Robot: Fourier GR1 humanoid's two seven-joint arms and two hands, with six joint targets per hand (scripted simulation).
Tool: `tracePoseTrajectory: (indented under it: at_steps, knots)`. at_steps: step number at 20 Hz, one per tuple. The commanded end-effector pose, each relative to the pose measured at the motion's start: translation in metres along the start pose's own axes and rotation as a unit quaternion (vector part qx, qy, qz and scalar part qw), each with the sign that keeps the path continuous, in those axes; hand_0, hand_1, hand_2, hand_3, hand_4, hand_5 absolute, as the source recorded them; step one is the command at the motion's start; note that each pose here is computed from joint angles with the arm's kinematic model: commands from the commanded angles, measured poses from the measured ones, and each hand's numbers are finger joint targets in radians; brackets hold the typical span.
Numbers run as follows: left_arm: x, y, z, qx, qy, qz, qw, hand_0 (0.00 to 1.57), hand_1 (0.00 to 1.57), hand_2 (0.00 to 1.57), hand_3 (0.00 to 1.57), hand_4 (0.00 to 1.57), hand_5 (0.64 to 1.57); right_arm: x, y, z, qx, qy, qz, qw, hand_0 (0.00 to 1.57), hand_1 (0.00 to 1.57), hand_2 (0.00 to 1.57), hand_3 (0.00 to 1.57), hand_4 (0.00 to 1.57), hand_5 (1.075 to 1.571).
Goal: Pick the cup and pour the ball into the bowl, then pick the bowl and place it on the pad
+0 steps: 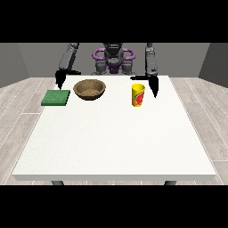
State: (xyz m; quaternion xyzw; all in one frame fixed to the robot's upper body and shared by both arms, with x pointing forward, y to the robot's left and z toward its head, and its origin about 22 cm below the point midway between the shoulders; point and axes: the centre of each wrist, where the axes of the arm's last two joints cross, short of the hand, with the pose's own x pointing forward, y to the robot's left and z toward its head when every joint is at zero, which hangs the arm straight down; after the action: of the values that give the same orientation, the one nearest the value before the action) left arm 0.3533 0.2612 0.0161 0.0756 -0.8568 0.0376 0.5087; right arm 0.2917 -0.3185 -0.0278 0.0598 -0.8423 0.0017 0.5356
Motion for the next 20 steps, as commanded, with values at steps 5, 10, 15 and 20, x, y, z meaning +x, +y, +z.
tracePoseTrajectory:
  at_steps: [5,10,15,20]
  knots:
    - [-0.016,0.0,-0.014,0.02,-0.023,0.001,1.0,0.0,0.0,0.0,0.0,0.0,1.396,-0.006,-0.016,-0.009,0.007,-0.025,-0.005,0.9996,0.0,0.0,0.0,0.0,0.0,1.547]
    - [-0.026,0.006,-0.018,0.024,-0.029,0.004,0.999,0.0,0.0,0.0,0.0,0.0,1.391,0.0,-0.017,-0.02,0.016,-0.047,0.0,0.9988,0.0,0.0,0.0,0.0,0.0,1.548]
    - [-0.021,0.016,-0.037,0.074,-0.074,-0.008,0.994,0.0,0.0,0.0,0.0,0.0,1.458,0.017,-0.035,-0.025,0.042,-0.081,0.004,0.9958,0.0,0.0,0.0,0.0,0.0,1.541]
    - [-0.016,0.001,-0.033,0.112,-0.091,-0.09,0.985,1.37,1.37,1.57,1.57,1.16,1.533,0.039,-0.043,-0.059,0.043,-0.113,0.017,0.9925,0.0,0.0,0.0,0.0,0.14,1.548]
